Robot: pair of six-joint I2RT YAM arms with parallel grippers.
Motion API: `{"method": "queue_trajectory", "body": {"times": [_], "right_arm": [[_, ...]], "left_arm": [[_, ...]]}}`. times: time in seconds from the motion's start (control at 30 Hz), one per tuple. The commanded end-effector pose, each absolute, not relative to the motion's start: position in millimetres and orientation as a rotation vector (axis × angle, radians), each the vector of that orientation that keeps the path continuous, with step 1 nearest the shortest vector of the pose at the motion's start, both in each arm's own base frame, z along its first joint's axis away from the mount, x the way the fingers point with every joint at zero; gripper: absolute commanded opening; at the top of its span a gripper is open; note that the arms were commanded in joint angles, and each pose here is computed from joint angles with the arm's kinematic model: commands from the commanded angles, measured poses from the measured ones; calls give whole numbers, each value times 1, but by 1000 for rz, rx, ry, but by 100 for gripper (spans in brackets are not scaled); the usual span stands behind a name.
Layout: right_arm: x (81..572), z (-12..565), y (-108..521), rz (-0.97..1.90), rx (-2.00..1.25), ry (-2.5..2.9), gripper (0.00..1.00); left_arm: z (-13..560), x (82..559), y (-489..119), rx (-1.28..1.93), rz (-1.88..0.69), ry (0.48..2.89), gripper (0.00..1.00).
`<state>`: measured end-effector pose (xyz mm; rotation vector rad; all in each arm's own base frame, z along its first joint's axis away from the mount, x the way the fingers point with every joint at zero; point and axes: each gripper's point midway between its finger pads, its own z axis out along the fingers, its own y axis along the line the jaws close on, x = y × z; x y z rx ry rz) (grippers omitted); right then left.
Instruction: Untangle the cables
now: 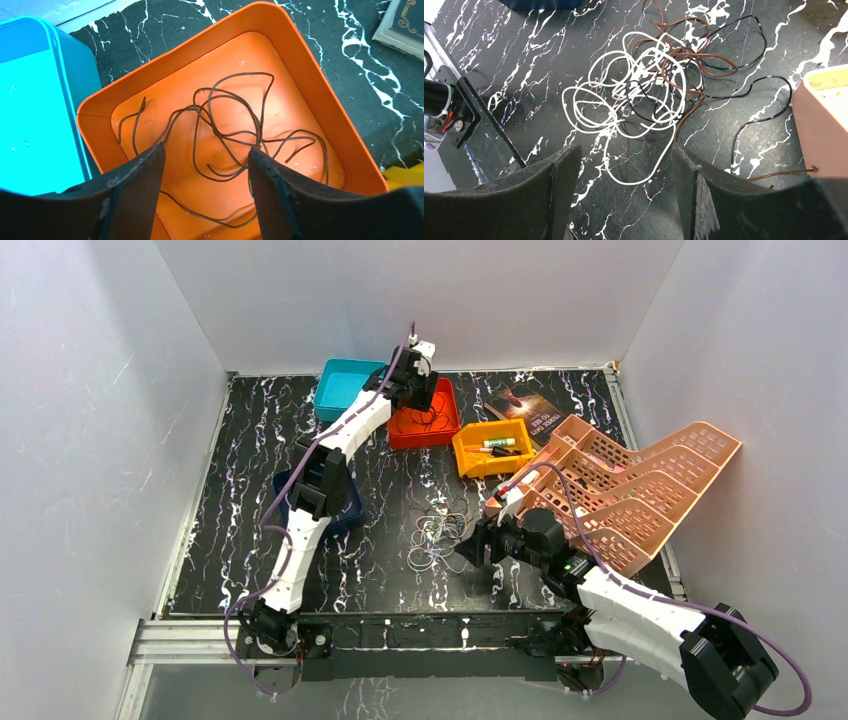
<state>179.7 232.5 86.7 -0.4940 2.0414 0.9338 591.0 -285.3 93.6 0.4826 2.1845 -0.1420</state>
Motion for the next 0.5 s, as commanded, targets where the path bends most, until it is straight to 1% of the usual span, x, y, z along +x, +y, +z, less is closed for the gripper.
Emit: {"method": "queue_trajectory", "body": {"times": [0.0, 0.1, 0.13, 0.17, 0.33, 0.47], "right_arm": [[184, 108, 241, 978, -488, 1966, 75], [185, 110, 241, 976, -486, 1963, 75], [185, 111, 241, 975, -485, 1960, 75], [185, 112, 241, 973, -485, 1958, 75], [190, 120, 240, 961, -459, 1946, 76], [204, 128, 236, 917, -359, 1954, 78]], "left_arm": [[203, 584, -283, 439, -208, 2026, 64], [220, 578, -280, 436, -215, 2009, 70], [225, 575, -280, 435, -215, 2004, 75], [230, 573, -278, 433, -213, 2000, 77], [247, 553, -266, 421, -208, 2006, 79], [261, 524, -259, 414, -253, 2020, 80]]}}
